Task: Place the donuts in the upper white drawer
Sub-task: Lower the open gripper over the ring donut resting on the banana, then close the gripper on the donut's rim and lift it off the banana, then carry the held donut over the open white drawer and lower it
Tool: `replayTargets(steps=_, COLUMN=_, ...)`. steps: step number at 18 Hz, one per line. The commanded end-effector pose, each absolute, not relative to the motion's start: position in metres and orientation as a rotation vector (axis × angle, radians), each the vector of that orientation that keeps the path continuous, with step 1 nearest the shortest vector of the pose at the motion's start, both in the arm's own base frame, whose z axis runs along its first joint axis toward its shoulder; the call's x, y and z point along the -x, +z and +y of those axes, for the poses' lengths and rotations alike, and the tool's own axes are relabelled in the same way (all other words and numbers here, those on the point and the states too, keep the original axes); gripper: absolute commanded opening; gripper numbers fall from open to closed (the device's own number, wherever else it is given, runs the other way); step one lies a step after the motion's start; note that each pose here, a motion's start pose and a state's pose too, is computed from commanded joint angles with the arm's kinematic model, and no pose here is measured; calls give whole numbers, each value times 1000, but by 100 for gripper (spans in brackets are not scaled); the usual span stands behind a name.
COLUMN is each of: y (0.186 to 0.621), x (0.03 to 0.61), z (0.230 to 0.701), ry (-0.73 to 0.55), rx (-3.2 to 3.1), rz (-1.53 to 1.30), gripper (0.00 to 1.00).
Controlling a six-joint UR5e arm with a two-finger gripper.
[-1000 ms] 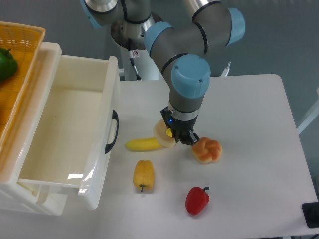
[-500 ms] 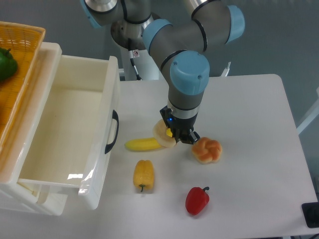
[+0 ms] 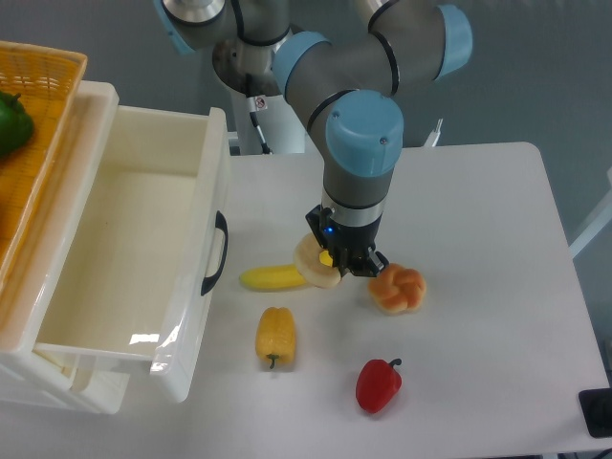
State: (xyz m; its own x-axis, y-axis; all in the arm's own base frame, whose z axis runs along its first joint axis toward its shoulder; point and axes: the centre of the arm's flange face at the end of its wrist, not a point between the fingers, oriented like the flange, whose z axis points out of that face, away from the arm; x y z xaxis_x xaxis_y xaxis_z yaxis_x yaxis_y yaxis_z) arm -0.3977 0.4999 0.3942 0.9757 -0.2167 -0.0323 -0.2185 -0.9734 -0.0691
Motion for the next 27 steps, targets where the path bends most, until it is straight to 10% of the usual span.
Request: replayTargets(steps=27, y=525, x=324, z=490, ry=-219, rx=2620, rz=-486, gripper=0)
